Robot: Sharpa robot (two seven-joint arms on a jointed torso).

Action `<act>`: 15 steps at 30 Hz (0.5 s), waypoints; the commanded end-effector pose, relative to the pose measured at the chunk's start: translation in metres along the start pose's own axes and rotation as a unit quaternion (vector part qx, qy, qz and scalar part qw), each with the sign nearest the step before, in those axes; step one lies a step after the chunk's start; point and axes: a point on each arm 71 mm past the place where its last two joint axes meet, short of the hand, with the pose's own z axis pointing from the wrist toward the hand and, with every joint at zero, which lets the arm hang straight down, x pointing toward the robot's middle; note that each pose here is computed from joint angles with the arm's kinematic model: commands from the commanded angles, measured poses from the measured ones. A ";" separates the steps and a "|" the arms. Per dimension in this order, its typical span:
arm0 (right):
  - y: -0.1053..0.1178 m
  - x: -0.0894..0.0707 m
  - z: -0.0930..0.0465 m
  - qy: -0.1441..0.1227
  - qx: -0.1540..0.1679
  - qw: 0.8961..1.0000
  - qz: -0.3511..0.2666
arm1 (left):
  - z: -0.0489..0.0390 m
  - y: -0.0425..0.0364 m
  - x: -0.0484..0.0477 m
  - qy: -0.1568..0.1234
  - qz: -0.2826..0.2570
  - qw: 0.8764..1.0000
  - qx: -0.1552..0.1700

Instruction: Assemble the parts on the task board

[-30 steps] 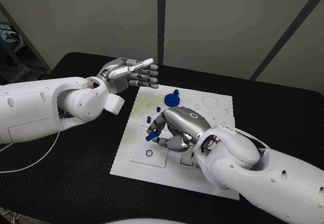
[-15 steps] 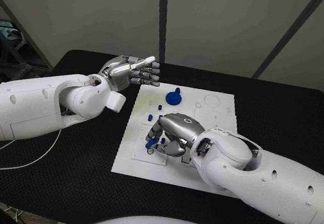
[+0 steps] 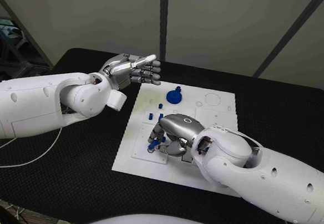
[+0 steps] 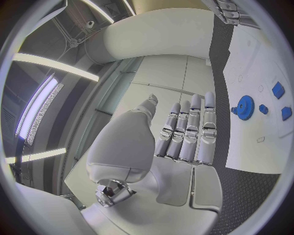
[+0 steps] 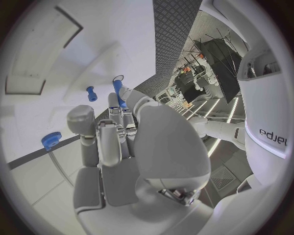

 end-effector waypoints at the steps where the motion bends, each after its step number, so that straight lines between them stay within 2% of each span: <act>1: -0.001 0.006 0.000 0.030 0.003 1.000 -0.010 | 0.0006 -0.0011 0.0013 0.006 -0.002 1.000 0.003; 15: -0.002 0.007 -0.001 0.036 0.005 0.999 -0.014 | 0.0005 -0.0010 0.0009 0.005 -0.002 1.000 0.002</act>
